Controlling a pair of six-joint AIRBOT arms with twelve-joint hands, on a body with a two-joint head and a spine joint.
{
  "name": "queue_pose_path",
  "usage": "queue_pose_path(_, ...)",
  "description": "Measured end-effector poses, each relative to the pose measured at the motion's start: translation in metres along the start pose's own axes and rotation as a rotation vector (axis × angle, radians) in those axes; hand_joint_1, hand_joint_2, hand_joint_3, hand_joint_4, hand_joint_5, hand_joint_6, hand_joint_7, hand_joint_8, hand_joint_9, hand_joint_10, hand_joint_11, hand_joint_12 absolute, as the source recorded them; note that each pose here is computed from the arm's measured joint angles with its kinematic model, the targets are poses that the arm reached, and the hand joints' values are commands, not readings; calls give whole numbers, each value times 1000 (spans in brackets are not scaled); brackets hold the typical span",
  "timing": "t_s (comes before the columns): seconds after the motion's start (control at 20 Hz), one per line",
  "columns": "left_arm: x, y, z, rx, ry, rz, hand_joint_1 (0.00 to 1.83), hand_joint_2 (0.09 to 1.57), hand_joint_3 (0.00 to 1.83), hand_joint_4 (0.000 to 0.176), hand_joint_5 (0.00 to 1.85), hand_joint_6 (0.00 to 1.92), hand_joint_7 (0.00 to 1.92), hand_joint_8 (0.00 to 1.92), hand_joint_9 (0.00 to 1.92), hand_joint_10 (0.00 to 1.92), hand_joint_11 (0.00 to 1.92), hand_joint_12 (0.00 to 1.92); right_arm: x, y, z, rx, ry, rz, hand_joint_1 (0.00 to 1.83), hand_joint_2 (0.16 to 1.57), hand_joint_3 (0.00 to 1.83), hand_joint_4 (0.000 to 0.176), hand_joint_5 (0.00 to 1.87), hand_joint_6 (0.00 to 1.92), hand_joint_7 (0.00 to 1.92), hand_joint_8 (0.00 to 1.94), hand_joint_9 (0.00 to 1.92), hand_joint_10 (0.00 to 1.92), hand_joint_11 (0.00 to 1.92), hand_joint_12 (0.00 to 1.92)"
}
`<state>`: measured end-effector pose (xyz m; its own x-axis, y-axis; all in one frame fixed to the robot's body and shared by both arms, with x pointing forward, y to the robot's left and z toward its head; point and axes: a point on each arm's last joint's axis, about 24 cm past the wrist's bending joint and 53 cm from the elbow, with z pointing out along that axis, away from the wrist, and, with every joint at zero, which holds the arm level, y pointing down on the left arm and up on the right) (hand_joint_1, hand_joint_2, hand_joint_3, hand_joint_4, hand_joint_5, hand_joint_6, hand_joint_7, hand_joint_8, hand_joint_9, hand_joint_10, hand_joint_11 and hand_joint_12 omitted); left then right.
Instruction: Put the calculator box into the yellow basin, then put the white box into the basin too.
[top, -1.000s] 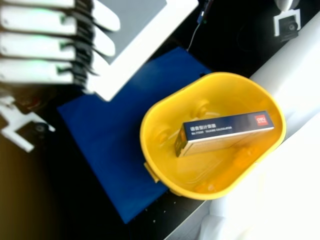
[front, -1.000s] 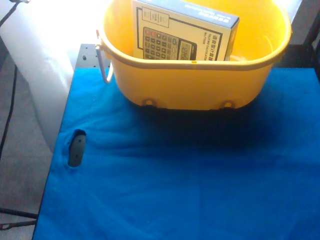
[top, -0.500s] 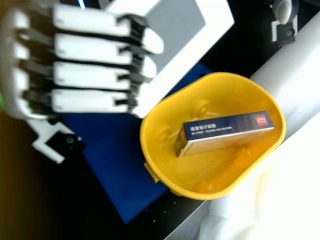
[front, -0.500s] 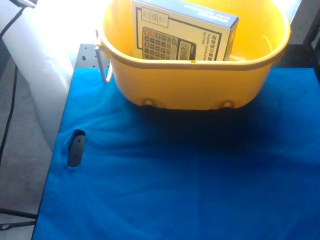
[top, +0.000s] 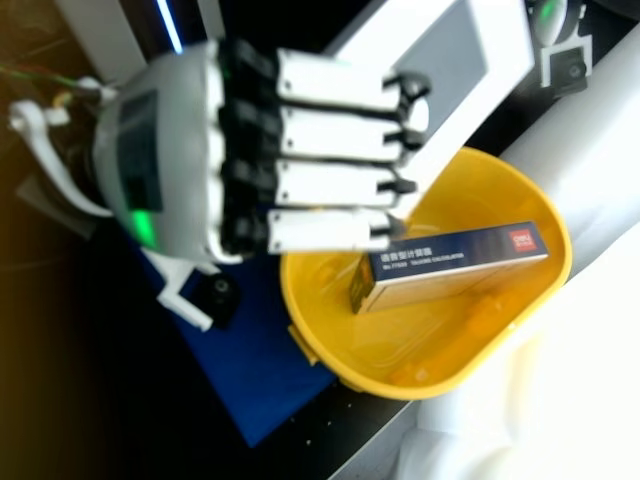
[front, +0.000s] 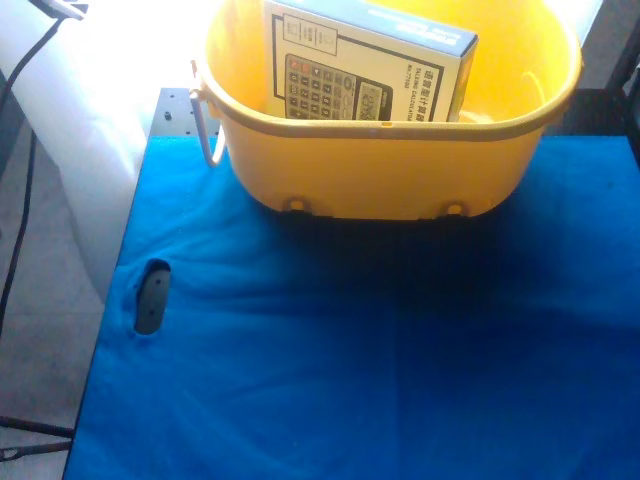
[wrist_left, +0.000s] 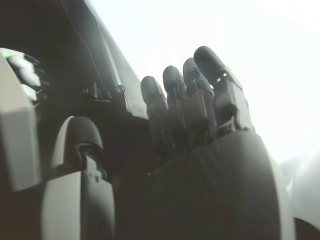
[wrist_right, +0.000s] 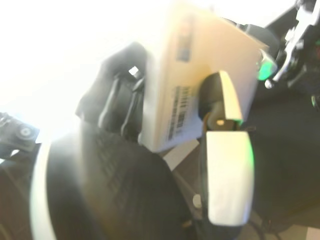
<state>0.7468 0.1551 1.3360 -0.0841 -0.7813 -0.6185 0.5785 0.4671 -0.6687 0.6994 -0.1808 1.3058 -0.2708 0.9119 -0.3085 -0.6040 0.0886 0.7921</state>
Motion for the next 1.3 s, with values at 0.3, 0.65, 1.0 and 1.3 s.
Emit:
queue_pose_path(0.3, 0, -3, 0, 11, -1, -3, 675, 1184, 4, 0, 522, 5, 436, 2, 346, 53, 0, 1016, 6, -15, 5, 52, 19, 3, 863, 868, 0, 26, 46, 0, 0, 0, 0, 0, 0, 2)
queue_pose_path(0.65, -4, 4, -6, 0, -5, -10, 813, 1224, 0, 0, 617, 60, 371, 2, 329, 51, 0, 1255, 2, -4, 8, 17, 3, 7, 756, 1062, 0, 0, 224, 32, 152, 28, 81, 77, 0, 463)
queue_pose_path(1.0, -14, 7, -20, -12, -20, -18, 812, 1247, 5, 0, 591, 75, 288, 6, 244, 19, 0, 777, -5, 17, 0, -34, -14, 12, 373, 1319, 5, 114, 194, 28, 220, 576, 7, 1156, 0, 1550)
queue_pose_path(1.3, -27, -11, -37, 38, -47, -18, 781, 1265, 0, 0, 518, 237, 487, 28, 311, 322, 0, 1181, -31, 44, -30, -94, -37, -34, 838, 1224, 2, 0, 684, 42, 533, 28, 254, 637, 0, 1576)
